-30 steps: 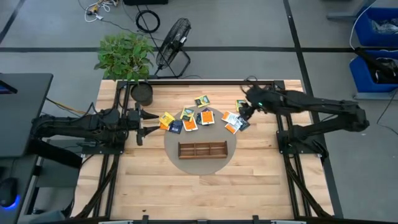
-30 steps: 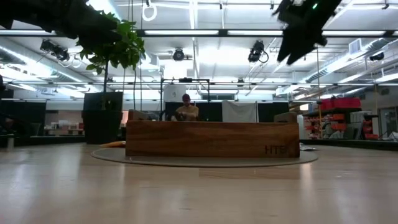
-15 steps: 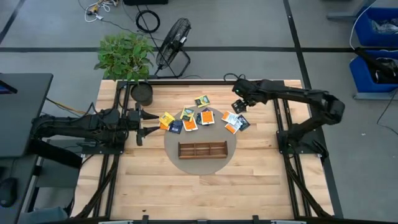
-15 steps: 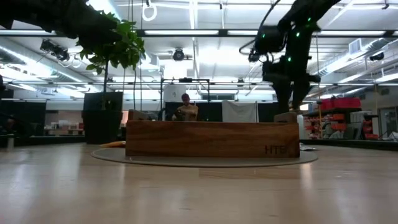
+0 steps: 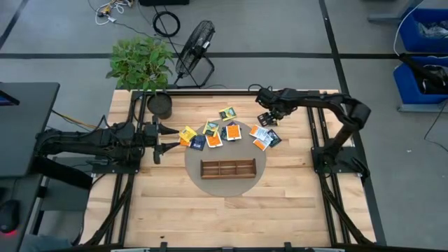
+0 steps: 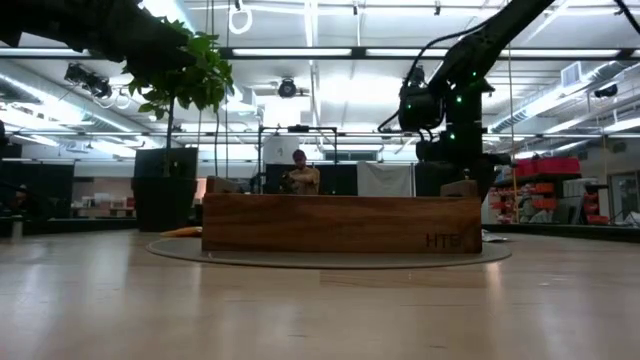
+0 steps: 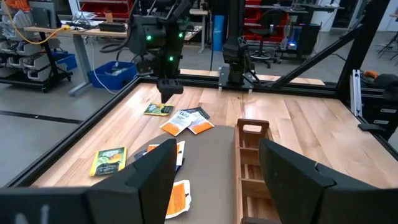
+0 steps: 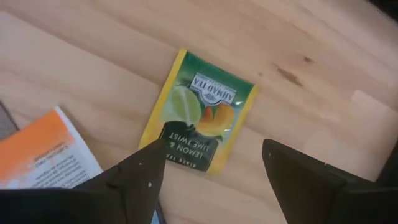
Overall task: Pick & Place Tea
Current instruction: Put the yellow tea bag into the left section of the wooden organizer
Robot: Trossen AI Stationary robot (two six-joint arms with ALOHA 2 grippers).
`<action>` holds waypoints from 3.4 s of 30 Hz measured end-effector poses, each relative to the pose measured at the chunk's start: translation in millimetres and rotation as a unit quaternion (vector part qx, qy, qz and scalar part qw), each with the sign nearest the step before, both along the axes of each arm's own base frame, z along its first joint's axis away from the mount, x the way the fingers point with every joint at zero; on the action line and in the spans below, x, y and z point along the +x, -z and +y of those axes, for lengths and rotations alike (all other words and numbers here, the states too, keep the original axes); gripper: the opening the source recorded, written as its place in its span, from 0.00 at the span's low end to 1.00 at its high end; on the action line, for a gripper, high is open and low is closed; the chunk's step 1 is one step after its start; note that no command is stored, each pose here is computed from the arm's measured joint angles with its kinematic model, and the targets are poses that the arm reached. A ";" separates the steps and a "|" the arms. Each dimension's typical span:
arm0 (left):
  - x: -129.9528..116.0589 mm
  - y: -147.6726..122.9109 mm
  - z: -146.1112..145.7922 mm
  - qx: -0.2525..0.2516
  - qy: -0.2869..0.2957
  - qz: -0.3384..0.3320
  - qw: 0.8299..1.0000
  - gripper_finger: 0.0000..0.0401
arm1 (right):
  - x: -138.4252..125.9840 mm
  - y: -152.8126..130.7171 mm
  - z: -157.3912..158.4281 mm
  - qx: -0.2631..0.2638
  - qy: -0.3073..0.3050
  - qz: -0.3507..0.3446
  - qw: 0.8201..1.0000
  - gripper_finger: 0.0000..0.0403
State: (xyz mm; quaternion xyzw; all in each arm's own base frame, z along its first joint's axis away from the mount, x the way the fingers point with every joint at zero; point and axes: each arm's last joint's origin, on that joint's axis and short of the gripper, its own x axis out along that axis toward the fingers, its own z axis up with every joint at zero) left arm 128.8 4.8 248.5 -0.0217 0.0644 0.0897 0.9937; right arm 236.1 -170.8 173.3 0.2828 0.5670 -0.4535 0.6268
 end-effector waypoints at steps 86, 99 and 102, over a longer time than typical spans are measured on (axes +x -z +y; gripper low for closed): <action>7.6 -17.2 -2.4 0.187 0.049 -0.064 0.979 0.58 | 24.1 -79.1 70.0 -0.001 -0.172 -0.334 0.927 0.00; 48.1 -14.7 -2.4 0.364 0.033 -0.076 0.928 0.58 | 34.4 -107.2 84.0 0.014 -0.222 -0.354 0.908 0.00; 57.4 -11.8 -2.7 0.414 0.034 -0.076 0.907 0.58 | 37.2 -111.6 87.8 0.024 -0.233 -0.368 0.900 0.00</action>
